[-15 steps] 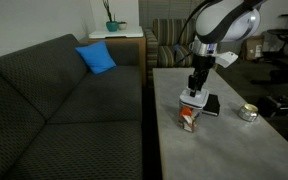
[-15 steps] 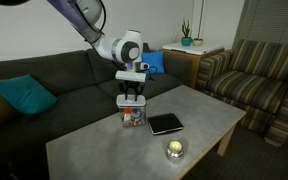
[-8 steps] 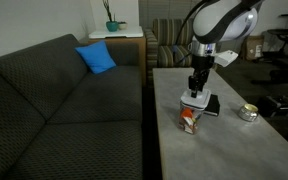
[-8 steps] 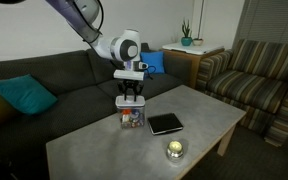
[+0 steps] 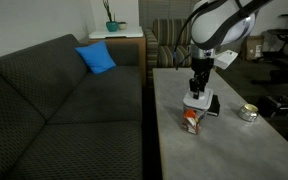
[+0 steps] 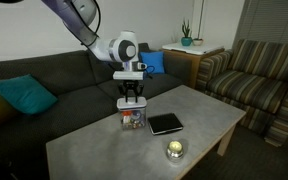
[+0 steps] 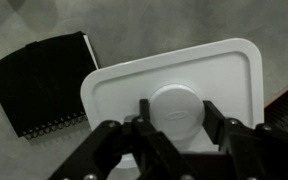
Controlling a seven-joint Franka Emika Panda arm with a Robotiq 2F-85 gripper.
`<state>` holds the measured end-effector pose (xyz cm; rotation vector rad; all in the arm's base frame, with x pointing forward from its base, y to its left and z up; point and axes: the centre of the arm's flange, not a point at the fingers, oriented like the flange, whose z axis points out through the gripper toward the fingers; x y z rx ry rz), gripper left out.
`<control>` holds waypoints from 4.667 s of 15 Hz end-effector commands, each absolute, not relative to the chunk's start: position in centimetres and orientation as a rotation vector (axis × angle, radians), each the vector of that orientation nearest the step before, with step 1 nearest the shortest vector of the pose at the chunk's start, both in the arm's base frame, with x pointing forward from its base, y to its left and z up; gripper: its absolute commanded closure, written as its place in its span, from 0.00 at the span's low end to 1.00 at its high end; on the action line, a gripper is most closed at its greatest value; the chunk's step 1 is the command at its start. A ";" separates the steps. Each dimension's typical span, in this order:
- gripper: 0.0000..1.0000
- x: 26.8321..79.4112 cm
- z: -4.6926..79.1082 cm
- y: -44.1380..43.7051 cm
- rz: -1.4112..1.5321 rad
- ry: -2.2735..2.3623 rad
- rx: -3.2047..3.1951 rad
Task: Place the white lid on top of the clear food container
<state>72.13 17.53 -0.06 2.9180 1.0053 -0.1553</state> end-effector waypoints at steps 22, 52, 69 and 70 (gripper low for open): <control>0.70 70.4 4.2 18.9 -0.031 1.072 2.910; 1.00 67.6 -3.7 16.2 0.013 0.949 2.968; 1.00 66.9 2.7 17.4 0.033 1.004 2.889; 1.00 66.9 2.9 17.5 0.036 1.006 2.887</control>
